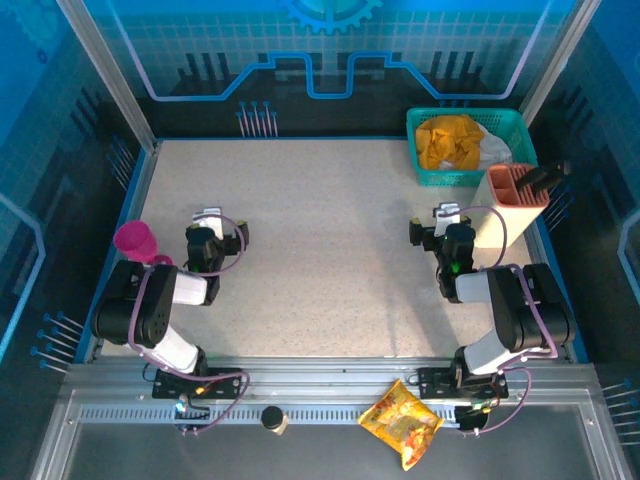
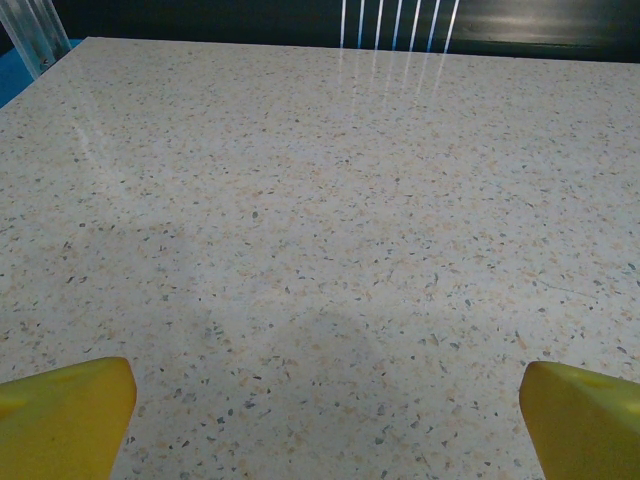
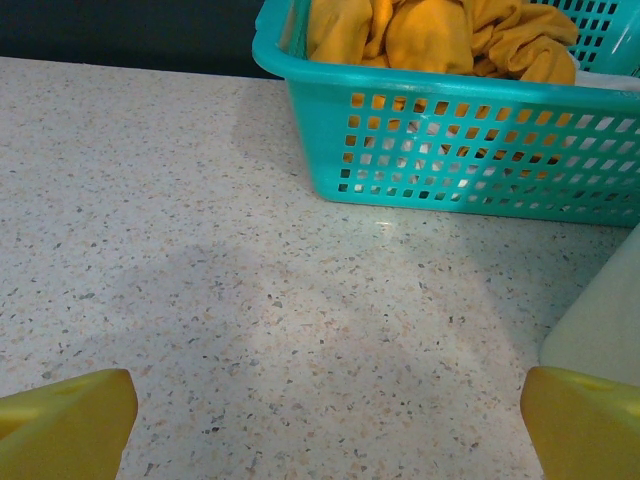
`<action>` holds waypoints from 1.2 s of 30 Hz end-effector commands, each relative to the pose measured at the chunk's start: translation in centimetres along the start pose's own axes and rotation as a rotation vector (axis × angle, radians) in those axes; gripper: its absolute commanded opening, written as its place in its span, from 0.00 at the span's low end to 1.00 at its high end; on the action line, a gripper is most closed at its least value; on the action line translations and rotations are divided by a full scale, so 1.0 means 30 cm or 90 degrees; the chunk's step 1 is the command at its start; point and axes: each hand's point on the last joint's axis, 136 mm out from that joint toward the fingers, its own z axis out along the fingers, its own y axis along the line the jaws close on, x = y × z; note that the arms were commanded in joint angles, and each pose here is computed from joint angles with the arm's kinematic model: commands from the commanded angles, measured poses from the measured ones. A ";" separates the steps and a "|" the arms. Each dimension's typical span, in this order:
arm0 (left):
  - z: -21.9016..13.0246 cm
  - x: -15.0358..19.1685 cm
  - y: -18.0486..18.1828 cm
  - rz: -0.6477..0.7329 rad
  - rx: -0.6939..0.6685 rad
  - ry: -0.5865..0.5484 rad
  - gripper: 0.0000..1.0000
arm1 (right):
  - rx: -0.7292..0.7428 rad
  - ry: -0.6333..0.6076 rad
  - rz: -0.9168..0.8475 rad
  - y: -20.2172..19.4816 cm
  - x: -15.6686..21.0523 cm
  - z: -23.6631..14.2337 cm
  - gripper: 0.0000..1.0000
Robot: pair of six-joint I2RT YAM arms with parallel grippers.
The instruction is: Fold and stack the t-shirts
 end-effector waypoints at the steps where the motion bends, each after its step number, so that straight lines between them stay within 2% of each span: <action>1: 0.002 -0.045 -0.009 -0.011 0.012 -0.019 1.00 | -0.002 -0.009 0.007 -0.004 -0.004 -0.002 1.00; 3: -0.001 -0.056 0.005 -0.014 -0.004 -0.026 0.99 | -0.007 -0.017 0.007 -0.002 -0.015 -0.007 1.00; 6: -0.042 -0.126 0.027 -0.022 -0.029 -0.018 0.99 | 0.003 -0.015 0.001 -0.013 -0.095 -0.048 1.00; 11: -0.176 -0.385 0.085 -0.121 -0.090 -0.067 0.99 | 0.079 -0.026 0.045 -0.099 -0.353 -0.130 1.00; 15: -0.236 -0.539 0.079 -0.176 -0.094 -0.034 0.99 | 0.097 0.021 0.078 -0.132 -0.553 -0.142 1.00; 19: -0.275 -0.618 0.037 -0.218 -0.064 0.022 0.99 | 0.058 0.162 0.073 -0.121 -0.660 -0.047 1.00; 21: -0.302 -0.641 0.020 -0.231 -0.051 0.035 0.99 | 0.063 0.205 0.069 -0.143 -0.705 0.023 1.00; 25: -0.363 -0.666 -0.002 -0.233 -0.034 0.044 0.99 | 0.078 0.221 0.094 -0.217 -0.769 0.188 1.00; 29: -0.411 -0.675 -0.008 -0.219 -0.027 0.049 0.99 | 0.054 0.245 0.131 -0.252 -0.776 0.348 0.93; 36: -0.419 -0.678 -0.050 -0.208 0.016 0.046 0.99 | 0.022 0.255 0.148 -0.213 -0.675 0.581 0.89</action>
